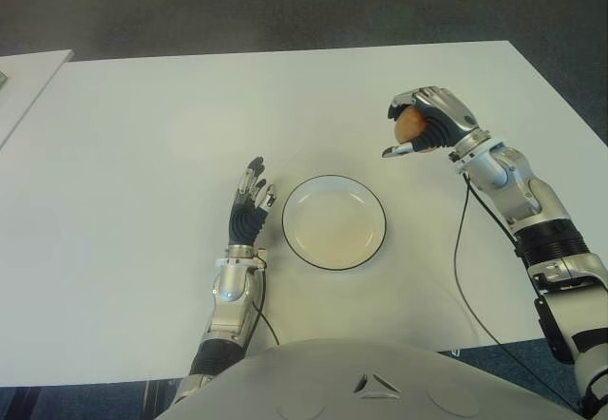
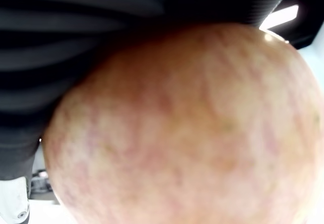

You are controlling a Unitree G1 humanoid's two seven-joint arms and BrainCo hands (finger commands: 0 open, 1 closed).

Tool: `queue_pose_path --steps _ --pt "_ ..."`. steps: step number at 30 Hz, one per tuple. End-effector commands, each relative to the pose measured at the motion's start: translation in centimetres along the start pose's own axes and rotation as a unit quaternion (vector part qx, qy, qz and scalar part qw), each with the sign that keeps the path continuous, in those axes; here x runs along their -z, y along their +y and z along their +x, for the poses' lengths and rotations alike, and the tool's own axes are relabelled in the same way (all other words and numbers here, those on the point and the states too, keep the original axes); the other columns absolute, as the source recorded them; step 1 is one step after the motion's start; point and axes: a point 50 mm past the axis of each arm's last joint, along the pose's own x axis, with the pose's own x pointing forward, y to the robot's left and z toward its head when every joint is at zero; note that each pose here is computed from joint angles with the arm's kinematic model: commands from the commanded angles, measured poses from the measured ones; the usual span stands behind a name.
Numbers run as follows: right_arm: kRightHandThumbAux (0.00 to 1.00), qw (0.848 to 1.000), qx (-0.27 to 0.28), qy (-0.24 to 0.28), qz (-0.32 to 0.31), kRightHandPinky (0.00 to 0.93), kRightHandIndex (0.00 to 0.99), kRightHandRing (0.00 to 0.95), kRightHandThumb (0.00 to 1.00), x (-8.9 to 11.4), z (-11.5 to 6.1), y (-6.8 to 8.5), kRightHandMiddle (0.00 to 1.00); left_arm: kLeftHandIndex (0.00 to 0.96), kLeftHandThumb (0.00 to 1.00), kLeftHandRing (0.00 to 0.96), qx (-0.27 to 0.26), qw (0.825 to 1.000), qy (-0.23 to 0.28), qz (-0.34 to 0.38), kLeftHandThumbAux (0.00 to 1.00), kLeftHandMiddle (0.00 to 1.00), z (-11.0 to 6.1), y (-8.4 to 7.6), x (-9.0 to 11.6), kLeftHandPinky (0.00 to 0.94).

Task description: Put the apples into the plate.

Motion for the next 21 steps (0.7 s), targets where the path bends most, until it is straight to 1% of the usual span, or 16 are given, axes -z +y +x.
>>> queue_pose_path --steps 1,3,5,8,15,21 --pt "0.715 0.999 -0.011 -0.018 0.025 0.842 0.44 0.862 0.709 -1.5 0.4 0.6 0.881 0.016 0.0 0.0 -0.024 0.998 0.062 0.008 0.565 0.009 -3.7 1.2 1.8 0.0" --pt "0.715 0.999 -0.02 -0.033 0.035 0.836 0.44 0.86 0.709 -2.6 0.8 1.5 0.878 0.039 0.0 0.0 -0.029 0.998 0.046 -0.009 0.562 0.024 -3.9 0.7 0.9 0.0" --pt "0.716 0.998 -0.028 -0.042 0.04 0.827 0.44 0.856 0.708 -3.3 1.0 2.0 0.873 0.058 0.0 0.0 -0.033 0.998 0.046 -0.019 0.564 0.035 -3.9 0.6 0.9 0.0" --pt "0.717 0.996 -0.043 -0.062 0.043 0.804 0.44 0.845 0.707 -4.6 1.3 2.9 0.86 0.085 0.0 0.0 -0.037 0.997 0.061 -0.034 0.573 0.049 -3.7 0.6 1.6 0.0" --pt "0.719 0.99 -0.08 -0.101 0.055 0.743 0.44 0.809 0.704 -6.1 1.4 4.3 0.827 0.106 0.0 0.0 -0.036 0.996 0.076 -0.039 0.616 0.059 -3.6 0.2 2.1 0.0" --pt "0.72 0.985 -0.101 -0.127 0.053 0.729 0.44 0.799 0.703 -7.4 1.1 5.7 0.814 0.107 0.0 0.0 -0.039 0.995 0.083 -0.039 0.647 0.061 -3.4 0.0 2.4 0.0"
